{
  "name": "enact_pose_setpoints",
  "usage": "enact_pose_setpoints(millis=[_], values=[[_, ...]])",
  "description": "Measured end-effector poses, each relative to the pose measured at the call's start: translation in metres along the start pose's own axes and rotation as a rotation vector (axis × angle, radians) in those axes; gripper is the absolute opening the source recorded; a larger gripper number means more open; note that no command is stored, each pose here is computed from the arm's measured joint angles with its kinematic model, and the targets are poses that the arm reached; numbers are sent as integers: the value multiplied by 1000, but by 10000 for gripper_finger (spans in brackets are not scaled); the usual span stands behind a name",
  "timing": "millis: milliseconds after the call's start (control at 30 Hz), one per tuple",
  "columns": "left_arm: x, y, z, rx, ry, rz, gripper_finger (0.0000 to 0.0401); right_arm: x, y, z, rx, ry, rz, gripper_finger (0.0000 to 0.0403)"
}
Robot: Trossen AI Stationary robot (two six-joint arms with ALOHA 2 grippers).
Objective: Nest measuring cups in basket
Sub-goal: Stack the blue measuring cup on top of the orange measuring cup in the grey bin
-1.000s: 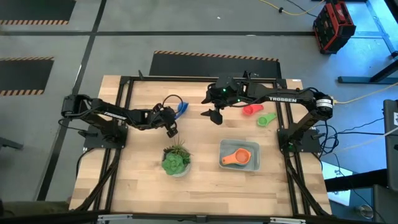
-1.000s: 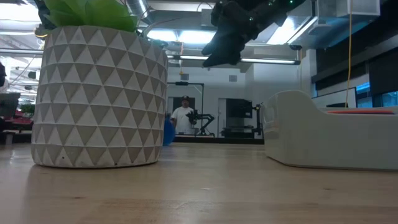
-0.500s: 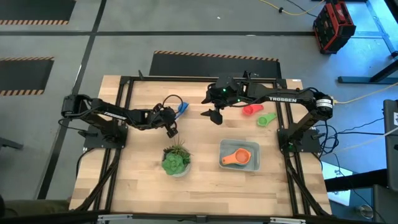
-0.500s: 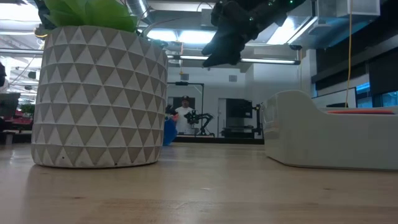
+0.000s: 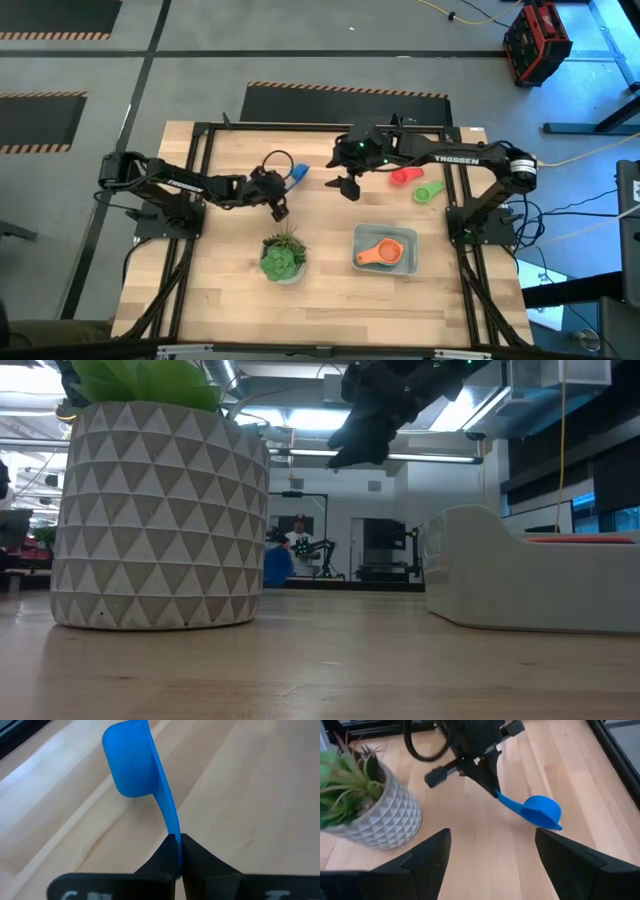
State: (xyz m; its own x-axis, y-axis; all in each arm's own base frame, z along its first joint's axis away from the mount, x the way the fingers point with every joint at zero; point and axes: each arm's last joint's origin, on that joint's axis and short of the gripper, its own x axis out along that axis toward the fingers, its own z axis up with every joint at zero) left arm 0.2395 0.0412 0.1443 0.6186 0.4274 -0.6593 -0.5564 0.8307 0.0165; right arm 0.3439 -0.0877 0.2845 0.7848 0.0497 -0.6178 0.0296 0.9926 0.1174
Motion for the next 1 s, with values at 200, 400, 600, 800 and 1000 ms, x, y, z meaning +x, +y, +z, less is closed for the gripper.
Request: enact_pose_setpoints(millis=[200,400,600,800,1000], values=[[-2,-8,16,-56,-136,-154,2,-22,1,-3,-20,47,-10,294],[-8,-16,33,-100,-272,-380,1,-41,3,-4,-18,75,-22,294],[-11,-20,38,-196,-281,-525,1,-43,5,-4,-29,73,-25,294],[-13,-23,39,-300,-223,-643,1,-41,10,-3,-178,95,-149,294],[-16,-24,43,-384,-233,-707,0,-35,23,-2,-207,93,-135,294]])
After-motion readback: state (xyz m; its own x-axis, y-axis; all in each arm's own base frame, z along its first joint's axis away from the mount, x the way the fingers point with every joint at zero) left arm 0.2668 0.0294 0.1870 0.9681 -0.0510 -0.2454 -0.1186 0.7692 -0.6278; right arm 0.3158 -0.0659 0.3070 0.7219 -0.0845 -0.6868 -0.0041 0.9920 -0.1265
